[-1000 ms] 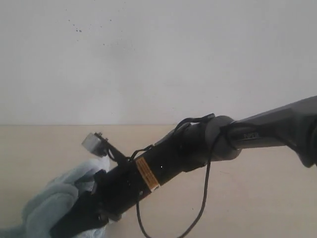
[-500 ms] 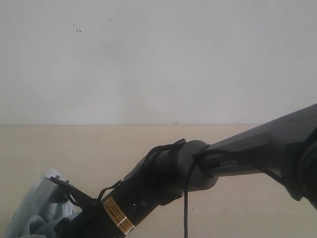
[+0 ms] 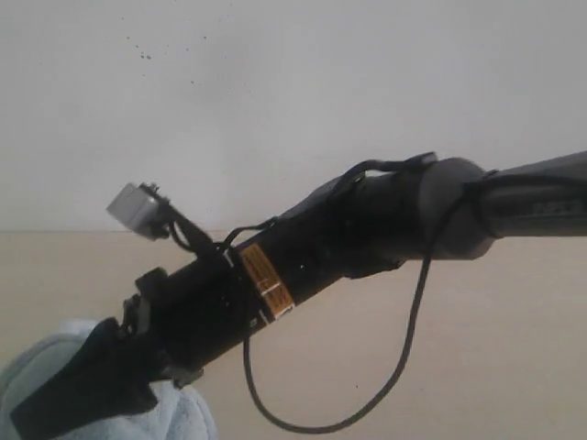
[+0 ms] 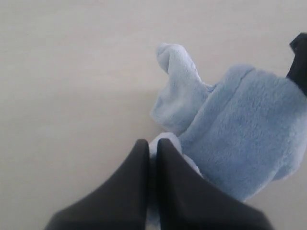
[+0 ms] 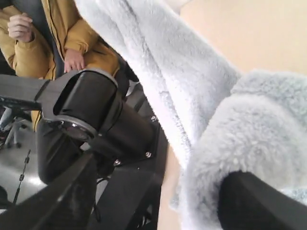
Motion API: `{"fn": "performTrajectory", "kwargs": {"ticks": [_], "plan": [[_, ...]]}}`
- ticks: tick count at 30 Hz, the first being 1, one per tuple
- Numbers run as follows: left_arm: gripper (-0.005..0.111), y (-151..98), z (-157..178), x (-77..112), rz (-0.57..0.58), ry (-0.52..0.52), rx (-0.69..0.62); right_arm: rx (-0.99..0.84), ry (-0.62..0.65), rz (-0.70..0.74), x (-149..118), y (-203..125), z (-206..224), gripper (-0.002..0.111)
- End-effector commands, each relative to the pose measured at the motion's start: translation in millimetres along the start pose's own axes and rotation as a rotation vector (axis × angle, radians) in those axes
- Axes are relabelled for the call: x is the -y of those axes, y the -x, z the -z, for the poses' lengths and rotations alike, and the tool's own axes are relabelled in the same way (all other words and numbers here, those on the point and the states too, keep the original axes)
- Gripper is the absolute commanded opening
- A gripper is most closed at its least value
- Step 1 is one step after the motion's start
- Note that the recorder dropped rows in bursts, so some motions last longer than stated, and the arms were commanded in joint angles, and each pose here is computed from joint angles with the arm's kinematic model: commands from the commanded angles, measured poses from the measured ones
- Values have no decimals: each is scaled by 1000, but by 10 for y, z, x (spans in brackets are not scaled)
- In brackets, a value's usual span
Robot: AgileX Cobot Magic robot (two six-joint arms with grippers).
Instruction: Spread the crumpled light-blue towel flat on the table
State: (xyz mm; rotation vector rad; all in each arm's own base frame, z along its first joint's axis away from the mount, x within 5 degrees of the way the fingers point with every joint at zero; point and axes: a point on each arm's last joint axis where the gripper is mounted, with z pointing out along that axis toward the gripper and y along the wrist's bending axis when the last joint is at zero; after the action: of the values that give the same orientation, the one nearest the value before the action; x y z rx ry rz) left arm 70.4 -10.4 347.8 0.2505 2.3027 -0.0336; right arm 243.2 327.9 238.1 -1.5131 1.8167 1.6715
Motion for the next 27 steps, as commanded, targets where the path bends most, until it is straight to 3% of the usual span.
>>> {"fn": "performTrajectory", "kwargs": {"ticks": [1, 5, 11, 17, 21, 27], "plan": [[4, -6, 13, 3, 2, -4, 14, 68, -111, -4, 37, 116, 236, 63], [4, -6, 13, 3, 2, -4, 14, 92, -169, -71, 137, 108, 297, 63], [4, 2, 13, 3, 2, -4, 22, 35, -122, -133, 84, -95, 108, 57], [4, 6, 13, 3, 2, -4, 27, -92, -17, -103, -159, -416, -355, 54], [4, 7, 13, 3, 6, -4, 28, -144, 7, -51, -376, -447, -695, 64], [4, 7, 14, 42, 28, -47, 27, -164, -10, 23, -540, -432, -951, 65]]}}
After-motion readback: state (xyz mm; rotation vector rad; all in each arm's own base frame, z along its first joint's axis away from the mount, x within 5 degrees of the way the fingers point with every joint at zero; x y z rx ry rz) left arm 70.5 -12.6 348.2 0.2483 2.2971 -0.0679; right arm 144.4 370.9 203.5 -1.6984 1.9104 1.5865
